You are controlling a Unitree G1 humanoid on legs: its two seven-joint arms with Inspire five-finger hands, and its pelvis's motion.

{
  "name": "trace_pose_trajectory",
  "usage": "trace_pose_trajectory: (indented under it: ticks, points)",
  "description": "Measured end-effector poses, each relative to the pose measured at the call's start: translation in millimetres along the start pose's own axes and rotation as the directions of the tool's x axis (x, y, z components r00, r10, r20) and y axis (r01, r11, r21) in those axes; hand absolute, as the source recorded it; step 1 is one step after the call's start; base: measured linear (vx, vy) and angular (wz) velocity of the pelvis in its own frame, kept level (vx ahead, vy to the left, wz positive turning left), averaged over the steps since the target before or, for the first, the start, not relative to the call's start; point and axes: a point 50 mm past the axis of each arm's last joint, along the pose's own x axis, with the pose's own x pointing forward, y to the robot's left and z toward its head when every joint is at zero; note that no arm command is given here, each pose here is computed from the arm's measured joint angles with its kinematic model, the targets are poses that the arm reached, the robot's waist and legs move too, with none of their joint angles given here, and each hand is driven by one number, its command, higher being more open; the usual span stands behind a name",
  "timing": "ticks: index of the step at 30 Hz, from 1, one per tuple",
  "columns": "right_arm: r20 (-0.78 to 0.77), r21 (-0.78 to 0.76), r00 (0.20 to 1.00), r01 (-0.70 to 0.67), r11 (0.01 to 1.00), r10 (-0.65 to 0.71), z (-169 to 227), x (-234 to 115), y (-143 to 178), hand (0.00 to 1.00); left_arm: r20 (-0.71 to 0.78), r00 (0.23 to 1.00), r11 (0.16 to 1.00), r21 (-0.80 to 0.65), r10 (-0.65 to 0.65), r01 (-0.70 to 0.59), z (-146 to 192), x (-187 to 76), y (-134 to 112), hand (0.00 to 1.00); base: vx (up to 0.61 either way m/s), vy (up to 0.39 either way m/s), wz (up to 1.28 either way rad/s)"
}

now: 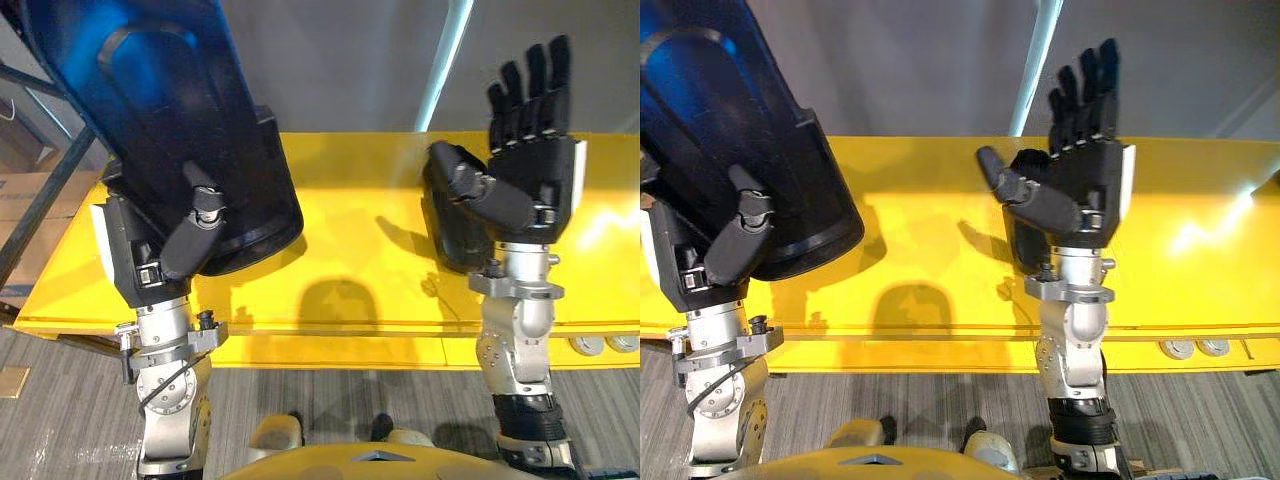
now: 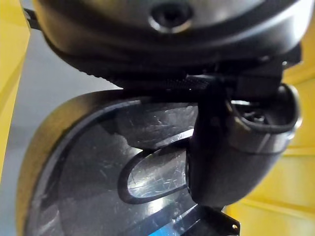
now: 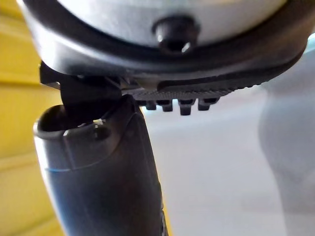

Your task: Walk over and take three plastic housings, then place them on the shelf

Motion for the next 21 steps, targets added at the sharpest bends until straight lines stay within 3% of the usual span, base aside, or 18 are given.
trace_pose_trajectory:
  ticks: [5, 10, 16, 21]
  points:
    - [-0.029, -0.009, 0.999, -0.031, 0.999, 0.030, 12, -12, 3, 1.00, -0.135, 0.983, 0.991, 0.035, -0.124, 0.130, -13, 1, -3, 0.00, 0.04, 0.043, -0.23]
    - [-0.097, -0.023, 0.995, -0.033, 0.999, 0.031, 8, -23, -2, 1.00, -0.361, 0.891, 0.958, -0.037, -0.277, 0.283, -42, -6, -1, 0.00, -0.02, 0.021, -0.20]
    - [-0.118, -0.029, 0.992, -0.043, 0.999, 0.039, 8, -25, -5, 1.00, -0.647, 0.730, 0.970, -0.062, -0.220, 0.237, -87, -35, 13, 0.00, -0.05, -0.007, -0.11]
    - [-0.120, -0.006, 0.992, -0.038, 0.999, 0.037, 7, -25, -4, 1.00, -0.682, 0.710, 0.980, -0.050, -0.175, 0.193, -95, -35, 14, 0.00, -0.08, 0.005, -0.08]
